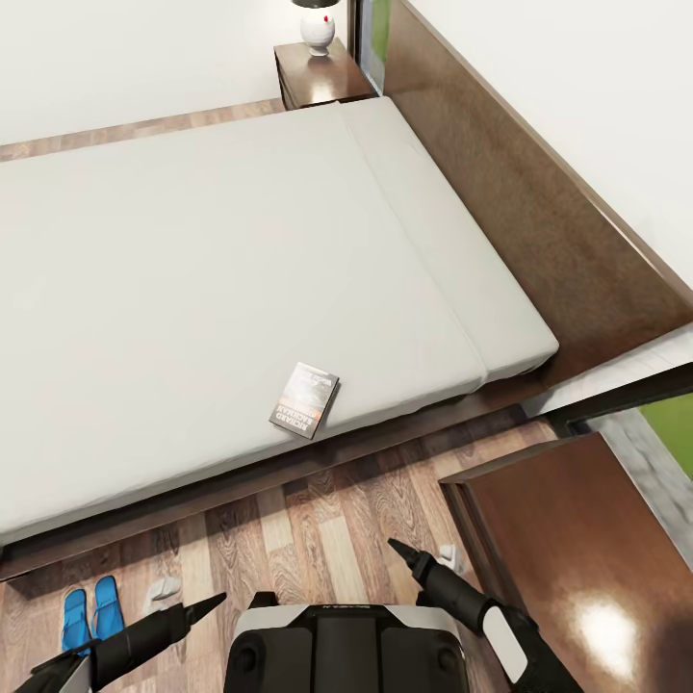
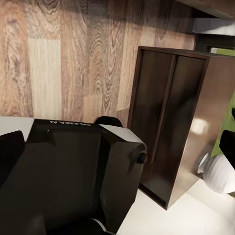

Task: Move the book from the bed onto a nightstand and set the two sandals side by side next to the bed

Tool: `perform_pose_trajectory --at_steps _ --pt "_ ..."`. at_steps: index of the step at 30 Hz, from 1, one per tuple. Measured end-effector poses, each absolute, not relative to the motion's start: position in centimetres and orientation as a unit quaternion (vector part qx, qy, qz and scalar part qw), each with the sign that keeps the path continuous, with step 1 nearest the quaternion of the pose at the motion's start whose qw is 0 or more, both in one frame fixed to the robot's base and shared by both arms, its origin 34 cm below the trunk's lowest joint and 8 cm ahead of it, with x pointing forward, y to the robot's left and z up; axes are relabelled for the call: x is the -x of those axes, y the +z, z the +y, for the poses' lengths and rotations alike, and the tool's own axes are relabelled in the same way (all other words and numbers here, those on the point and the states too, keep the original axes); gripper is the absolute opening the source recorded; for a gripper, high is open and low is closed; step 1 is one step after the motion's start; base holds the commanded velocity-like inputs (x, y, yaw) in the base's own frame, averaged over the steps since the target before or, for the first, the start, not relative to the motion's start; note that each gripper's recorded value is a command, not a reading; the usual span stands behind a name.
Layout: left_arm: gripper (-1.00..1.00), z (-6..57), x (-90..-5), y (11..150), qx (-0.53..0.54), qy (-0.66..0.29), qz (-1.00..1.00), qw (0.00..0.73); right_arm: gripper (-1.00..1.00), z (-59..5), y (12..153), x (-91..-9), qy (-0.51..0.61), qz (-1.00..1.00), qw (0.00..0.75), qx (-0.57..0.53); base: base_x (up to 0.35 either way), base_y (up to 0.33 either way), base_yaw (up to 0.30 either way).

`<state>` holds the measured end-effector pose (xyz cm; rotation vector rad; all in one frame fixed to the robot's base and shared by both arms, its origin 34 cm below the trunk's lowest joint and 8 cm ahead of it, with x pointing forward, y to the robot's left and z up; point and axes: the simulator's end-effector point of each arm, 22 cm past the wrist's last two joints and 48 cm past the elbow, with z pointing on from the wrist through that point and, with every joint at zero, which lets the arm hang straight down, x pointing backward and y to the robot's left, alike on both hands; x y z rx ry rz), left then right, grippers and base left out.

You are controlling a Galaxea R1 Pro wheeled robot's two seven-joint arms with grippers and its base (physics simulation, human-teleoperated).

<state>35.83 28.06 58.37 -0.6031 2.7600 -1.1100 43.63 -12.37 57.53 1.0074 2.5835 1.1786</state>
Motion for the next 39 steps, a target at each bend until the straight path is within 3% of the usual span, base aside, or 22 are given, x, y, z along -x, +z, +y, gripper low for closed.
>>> perform_pose_trajectory --at_steps 11,30,39 --pt "1.00 27.5 -34.8 58.2 0.208 -0.366 0.906 0.042 1.00 -12.0 57.5 -43.3 0.392 0.855 0.061 -0.335 0.000 0.000 0.011" --pt "1.00 27.2 -34.7 58.1 0.209 -0.366 0.906 0.041 1.00 -12.5 57.5 -43.6 0.391 0.854 0.065 -0.338 0.000 0.000 0.269" --pt "1.00 26.6 -34.7 58.1 0.210 -0.370 0.904 0.040 1.00 -12.6 57.6 -43.9 0.392 0.853 0.069 -0.338 0.000 0.000 0.048"
